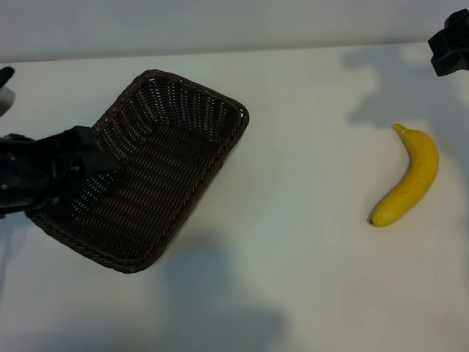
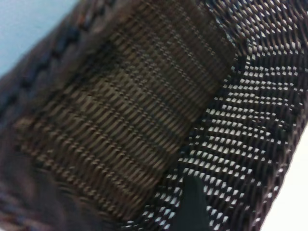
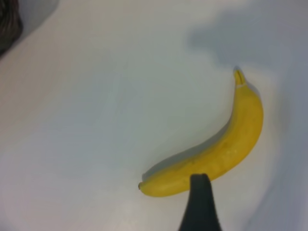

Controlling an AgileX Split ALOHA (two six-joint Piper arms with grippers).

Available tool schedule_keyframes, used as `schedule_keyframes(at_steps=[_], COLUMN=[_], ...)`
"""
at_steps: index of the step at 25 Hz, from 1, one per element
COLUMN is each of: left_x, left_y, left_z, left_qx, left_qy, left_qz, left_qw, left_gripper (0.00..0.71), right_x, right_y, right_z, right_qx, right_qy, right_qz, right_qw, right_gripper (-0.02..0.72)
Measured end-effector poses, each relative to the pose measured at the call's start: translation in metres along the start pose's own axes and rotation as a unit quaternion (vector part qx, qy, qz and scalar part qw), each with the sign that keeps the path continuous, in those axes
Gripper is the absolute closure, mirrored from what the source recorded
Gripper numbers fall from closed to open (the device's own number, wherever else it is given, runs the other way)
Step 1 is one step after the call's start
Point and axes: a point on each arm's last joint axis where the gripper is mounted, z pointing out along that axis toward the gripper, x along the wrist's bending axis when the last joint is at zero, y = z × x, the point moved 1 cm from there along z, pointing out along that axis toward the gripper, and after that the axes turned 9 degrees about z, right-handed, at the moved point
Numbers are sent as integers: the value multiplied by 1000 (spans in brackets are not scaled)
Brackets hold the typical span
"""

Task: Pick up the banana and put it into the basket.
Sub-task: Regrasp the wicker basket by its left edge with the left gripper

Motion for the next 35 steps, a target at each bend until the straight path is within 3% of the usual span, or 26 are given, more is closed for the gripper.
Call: schedule_keyframes(at_steps=[8,14,20,26,30,35], left_x=[8,8,10,21,25,25], left_y=[-10,-20,-21,-23,-26,-23], left_z=[-35,-53,-54,-54,-49,-45], left_qx=[-6,1,6,3,-13,-39], left_qy=[68,77,84,133,132,119], left_qz=[-16,-18,-17,-50,-113,-130], left_qw=[998,997,996,990,985,983], left_gripper=[178,176,159,158,158,158], right_x=[0,0,0,0,1,1], right_y=[0,0,0,0,0,0], right_z=[0,0,0,0,0,0], right_qx=[-1,-2,-1,-1,-1,-1], right_qy=[0,0,1,2,3,3], right_qz=[0,0,1,1,1,1], right_qw=[1000,1000,1000,1000,1000,1000], right_gripper=[155,155,155,155,155,155])
